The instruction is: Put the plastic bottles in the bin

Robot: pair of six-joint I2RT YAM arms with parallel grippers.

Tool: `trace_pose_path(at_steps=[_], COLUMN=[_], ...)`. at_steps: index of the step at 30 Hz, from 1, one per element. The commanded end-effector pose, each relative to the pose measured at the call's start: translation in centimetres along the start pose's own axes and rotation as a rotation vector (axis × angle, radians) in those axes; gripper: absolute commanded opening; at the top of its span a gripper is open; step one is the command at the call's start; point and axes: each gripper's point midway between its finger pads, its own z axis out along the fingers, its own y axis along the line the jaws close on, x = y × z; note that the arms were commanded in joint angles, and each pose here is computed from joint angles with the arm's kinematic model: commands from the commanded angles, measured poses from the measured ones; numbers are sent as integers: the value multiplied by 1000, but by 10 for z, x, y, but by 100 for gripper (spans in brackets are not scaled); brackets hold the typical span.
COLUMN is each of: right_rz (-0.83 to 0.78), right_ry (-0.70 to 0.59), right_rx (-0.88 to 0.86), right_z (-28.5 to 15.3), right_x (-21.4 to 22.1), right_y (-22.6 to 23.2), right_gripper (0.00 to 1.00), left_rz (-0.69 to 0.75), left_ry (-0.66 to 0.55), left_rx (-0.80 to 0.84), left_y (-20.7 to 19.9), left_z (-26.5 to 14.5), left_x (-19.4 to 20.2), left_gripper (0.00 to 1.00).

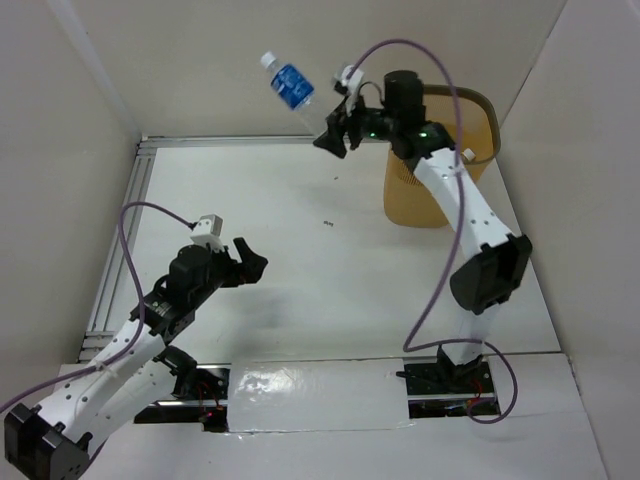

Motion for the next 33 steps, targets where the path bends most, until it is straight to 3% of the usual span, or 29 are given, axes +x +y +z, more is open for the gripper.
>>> trace_pose_path(at_steps=[1,6,7,17,20,21,23,24,33], right_rz=[-90,-36,-12,79,87,88,103,111,128], right_ry=[-100,-111,-88,55,78,82,90,94,31], right_rx=[113,329,409,503,516,505,522,519,568], right_z=[-46,-123,-159,-241,-252,-250,-257,-256,-268], right_x=[-48,-47,-31,54,69,73,80,82,54], right_y=[-24,-79,-103,-121,-122,-123,-129,-128,-142], right_gripper=[11,11,11,17,35,67,95,100,100], left_rz=[16,35,35,55,69,73,85,84,115], left_ry=[-45,-48,-42,-10,3,18,12,5,27], left_rx=[94,127,134,181,185,187,200,205,222], left_y=[-21,-30,-31,-47,-51,-53,-58,-60,-68], left_z=[7,14,17,29,33,34,35,34,33], left_x=[-13,-17,-16,-15,-14,-9,-12,-15,-11], left_gripper=[98,98,98,98,98,98,98,98,98])
